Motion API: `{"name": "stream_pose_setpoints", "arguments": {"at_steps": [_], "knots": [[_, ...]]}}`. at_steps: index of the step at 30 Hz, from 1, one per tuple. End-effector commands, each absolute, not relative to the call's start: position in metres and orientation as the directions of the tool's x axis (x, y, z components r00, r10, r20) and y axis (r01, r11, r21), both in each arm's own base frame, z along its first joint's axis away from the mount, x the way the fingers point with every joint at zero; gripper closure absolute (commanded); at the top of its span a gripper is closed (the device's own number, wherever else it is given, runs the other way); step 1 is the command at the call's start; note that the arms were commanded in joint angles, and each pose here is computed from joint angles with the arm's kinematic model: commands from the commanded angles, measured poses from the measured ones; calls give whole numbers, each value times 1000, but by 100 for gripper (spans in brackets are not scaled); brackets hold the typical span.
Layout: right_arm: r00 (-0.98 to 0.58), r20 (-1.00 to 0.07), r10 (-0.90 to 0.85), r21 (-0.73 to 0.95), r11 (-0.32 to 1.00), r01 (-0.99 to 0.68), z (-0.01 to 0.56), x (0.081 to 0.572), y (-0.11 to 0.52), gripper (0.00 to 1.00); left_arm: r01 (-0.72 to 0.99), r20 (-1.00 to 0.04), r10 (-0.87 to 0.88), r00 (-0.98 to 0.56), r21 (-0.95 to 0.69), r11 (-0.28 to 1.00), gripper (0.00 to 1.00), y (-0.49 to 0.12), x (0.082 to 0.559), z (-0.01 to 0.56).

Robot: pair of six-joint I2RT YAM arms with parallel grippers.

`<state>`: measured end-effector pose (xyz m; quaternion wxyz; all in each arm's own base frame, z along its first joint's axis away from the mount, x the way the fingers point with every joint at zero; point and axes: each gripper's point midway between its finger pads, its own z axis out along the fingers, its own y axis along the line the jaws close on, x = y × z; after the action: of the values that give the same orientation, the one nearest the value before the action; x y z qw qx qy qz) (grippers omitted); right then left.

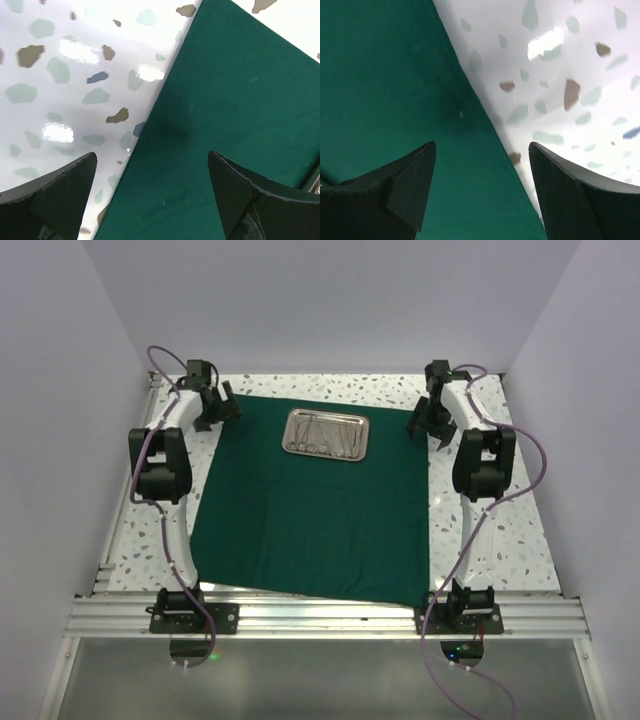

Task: Open and lay out the surgical kit
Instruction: Smooth out the surgical kit at the center of the board.

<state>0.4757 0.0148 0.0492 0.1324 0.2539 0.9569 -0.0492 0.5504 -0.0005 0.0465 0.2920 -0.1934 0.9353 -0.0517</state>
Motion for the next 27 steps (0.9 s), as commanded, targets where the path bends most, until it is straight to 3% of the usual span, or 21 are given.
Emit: {"name": "stream_pose_setpoints", "arguments": {"at_steps": [1,6,8,9,11,13,14,15,16,27], "knots": [[-841,-307,446,-63,872,486,48,491,5,22,-271,-565,-376,-735,-264,926,4,-5,576,56],[-857,-280,432,-98,875,473,27,494,1,34,-269,-526,-383,-759,-282,921,5,-11,575,29],[-865,-256,432,-111,876,470,15,491,1,40,-283,-502,-393,-771,-283,917,12,-13,573,16],[-867,-246,434,-105,877,469,12,490,2,48,-291,-481,-401,-780,-289,912,16,-15,571,5],[-871,-239,429,-91,883,460,6,493,4,62,-283,-450,-411,-793,-324,903,31,-23,570,-3],[-877,-218,429,-72,889,453,-4,496,9,89,-284,-417,-419,-807,-347,894,54,-28,569,-11],[-873,-226,432,-59,889,455,-2,502,10,98,-283,-412,-419,-809,-353,892,65,-29,570,-12],[-874,-213,436,-64,887,458,-11,503,10,100,-280,-415,-419,-808,-356,892,91,-29,573,-11],[-872,-212,441,-48,886,460,-13,507,12,100,-288,-412,-420,-809,-345,893,100,-27,572,-11],[-745,-411,525,136,843,520,23,579,4,100,-403,-582,-503,-639,-303,864,100,28,605,55]]}}
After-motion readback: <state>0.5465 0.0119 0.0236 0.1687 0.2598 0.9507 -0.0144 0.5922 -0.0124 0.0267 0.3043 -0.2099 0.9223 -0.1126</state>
